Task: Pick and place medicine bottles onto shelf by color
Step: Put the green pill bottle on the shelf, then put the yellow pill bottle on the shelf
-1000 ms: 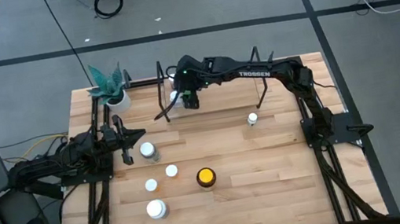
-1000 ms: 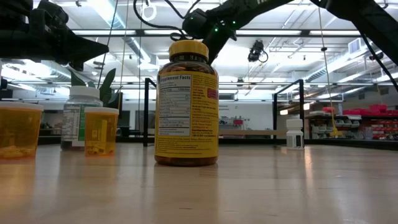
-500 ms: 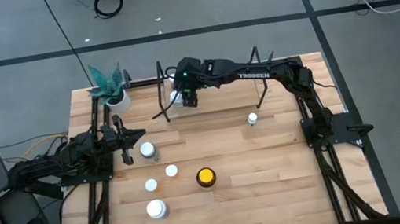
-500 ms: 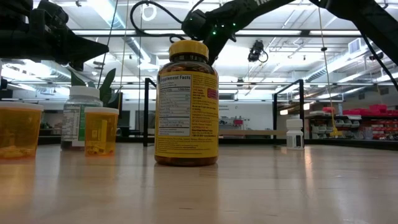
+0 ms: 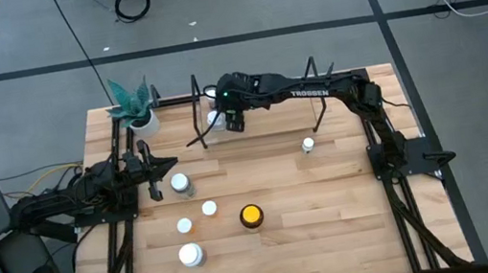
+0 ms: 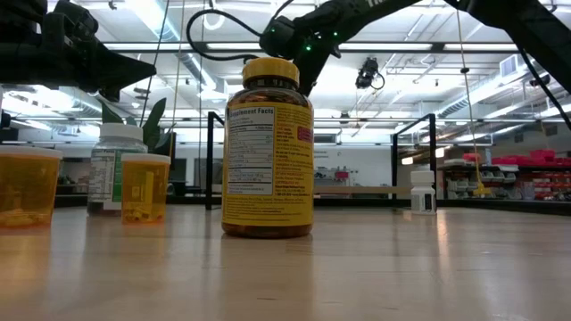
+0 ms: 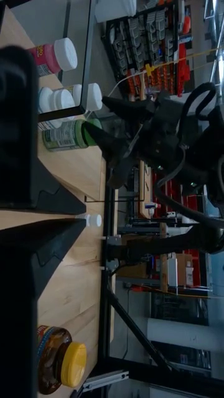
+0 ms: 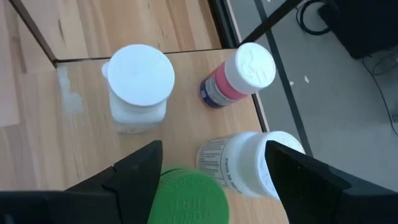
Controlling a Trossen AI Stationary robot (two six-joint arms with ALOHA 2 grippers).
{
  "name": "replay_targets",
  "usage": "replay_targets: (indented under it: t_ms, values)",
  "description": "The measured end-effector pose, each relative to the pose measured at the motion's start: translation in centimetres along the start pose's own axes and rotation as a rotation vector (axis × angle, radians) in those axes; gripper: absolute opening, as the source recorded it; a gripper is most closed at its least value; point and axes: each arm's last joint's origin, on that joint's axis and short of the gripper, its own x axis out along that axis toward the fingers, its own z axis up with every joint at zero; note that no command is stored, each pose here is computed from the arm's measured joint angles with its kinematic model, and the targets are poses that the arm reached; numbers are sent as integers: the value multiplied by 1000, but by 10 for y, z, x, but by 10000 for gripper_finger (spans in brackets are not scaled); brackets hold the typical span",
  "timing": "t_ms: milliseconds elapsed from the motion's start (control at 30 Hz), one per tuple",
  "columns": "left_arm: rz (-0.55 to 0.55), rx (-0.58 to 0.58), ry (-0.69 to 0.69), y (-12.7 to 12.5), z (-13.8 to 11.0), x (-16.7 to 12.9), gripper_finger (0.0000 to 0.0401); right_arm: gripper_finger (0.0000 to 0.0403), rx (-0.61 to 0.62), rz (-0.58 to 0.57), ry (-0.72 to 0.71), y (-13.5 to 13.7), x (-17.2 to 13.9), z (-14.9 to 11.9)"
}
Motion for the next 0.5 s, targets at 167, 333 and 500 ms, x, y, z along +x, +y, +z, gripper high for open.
replay_targets:
  t_ms: [167, 333, 500]
  values:
    - [0, 0, 0, 0, 0, 0, 27, 290, -9, 3, -30, 4, -8, 8]
    - [0, 0, 0, 0, 0, 0, 35, 290, -34, 65, -75, 18, -27, 23]
    - [0, 0, 0, 0, 0, 0, 33, 290, -44, 280, -113, 48, -50, 34]
